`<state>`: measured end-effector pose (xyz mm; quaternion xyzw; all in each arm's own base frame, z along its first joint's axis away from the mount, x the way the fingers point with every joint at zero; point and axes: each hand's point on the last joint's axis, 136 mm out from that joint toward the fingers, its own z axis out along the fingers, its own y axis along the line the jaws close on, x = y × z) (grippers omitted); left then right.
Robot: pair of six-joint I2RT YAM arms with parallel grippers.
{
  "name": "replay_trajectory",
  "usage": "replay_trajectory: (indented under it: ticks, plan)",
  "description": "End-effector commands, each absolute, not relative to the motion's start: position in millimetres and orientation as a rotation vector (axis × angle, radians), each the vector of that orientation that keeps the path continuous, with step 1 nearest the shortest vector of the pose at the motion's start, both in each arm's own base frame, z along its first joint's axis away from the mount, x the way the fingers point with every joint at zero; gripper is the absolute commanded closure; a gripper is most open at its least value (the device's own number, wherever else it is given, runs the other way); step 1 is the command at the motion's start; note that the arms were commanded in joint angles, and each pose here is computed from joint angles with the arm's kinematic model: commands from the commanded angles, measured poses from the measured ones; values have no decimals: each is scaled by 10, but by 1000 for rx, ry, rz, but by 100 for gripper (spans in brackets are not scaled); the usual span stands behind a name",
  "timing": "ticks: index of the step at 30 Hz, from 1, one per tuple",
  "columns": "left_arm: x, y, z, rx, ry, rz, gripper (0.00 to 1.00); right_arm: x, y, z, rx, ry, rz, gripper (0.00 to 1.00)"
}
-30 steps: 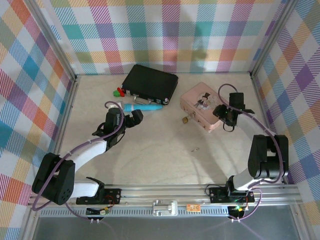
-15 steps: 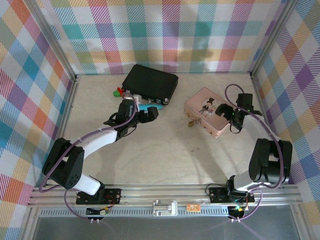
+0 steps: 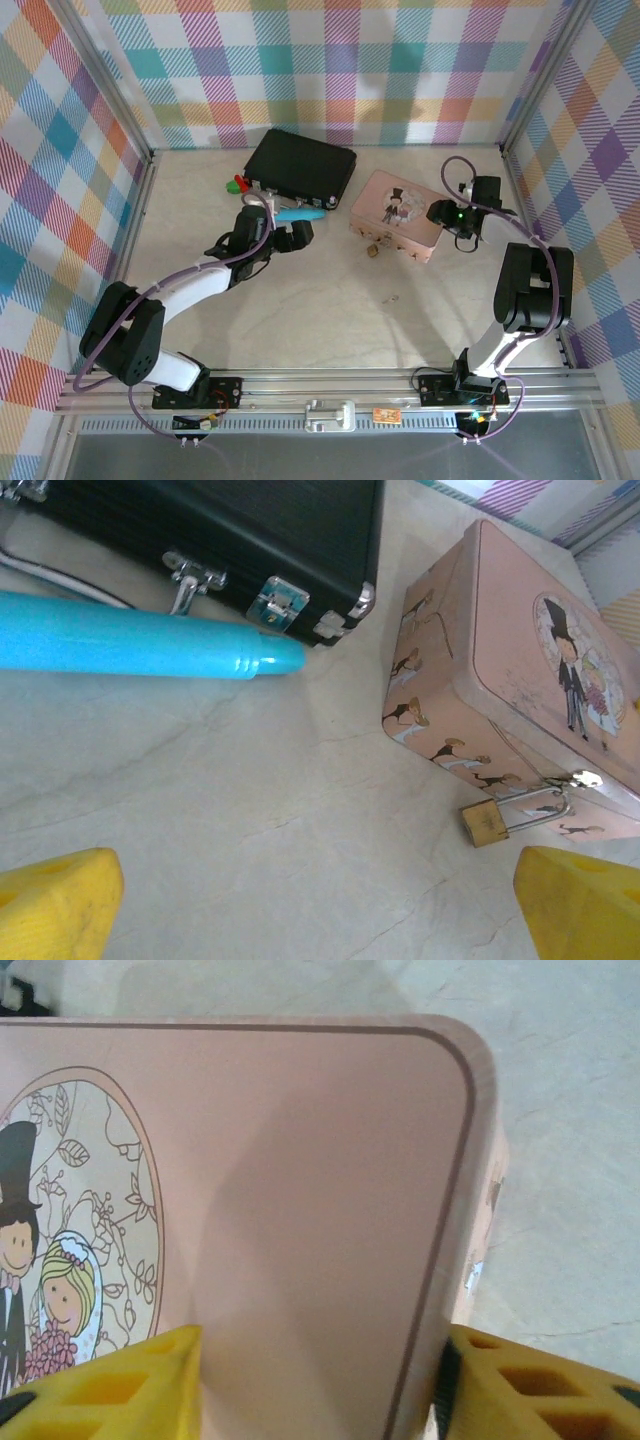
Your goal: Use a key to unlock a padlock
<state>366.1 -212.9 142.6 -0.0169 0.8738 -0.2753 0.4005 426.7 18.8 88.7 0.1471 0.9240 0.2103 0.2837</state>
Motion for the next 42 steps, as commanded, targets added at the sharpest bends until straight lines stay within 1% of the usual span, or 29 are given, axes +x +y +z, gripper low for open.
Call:
replay_trajectory:
  ticks: [1,4,7,11,14,18,20,25,30,34,38,42]
  plan:
    - [3688,-2176,1507,-8,2149,-707,0,3915,376,663,226,2603,577,51]
    - [3760,-2348,1517,33,2152,-779,0,3888,446,724,139,2586,592,58]
    - [3850,-2560,1579,73,2142,-880,0,3919,545,755,65,2587,629,60]
    - [3941,-2846,1615,127,2126,-1003,0,3909,688,718,-19,2608,656,59]
    - [3940,-3043,1549,169,2157,-1037,0,3900,824,741,-62,2602,709,58]
    - [3874,-3116,1419,155,2192,-1046,0,3892,1060,762,-149,2613,719,56]
    - [3843,-3032,1356,109,2205,-1020,0,3890,1221,757,-193,2627,713,56]
    - [3771,-2671,1148,3,2296,-807,0,3944,1592,738,-214,2652,764,56]
    - [3692,-2148,1115,-140,2317,-557,0,3967,1967,681,-253,2666,805,56]
    - [3636,-1881,1073,-217,2315,-470,0,4019,2300,621,-279,2676,838,55]
    - [3594,-1737,1020,-268,2318,-421,0,4144,2600,683,-304,2652,873,51]
    - [3587,-1580,1030,-323,2301,-372,0,4304,2681,865,-291,2624,849,38]
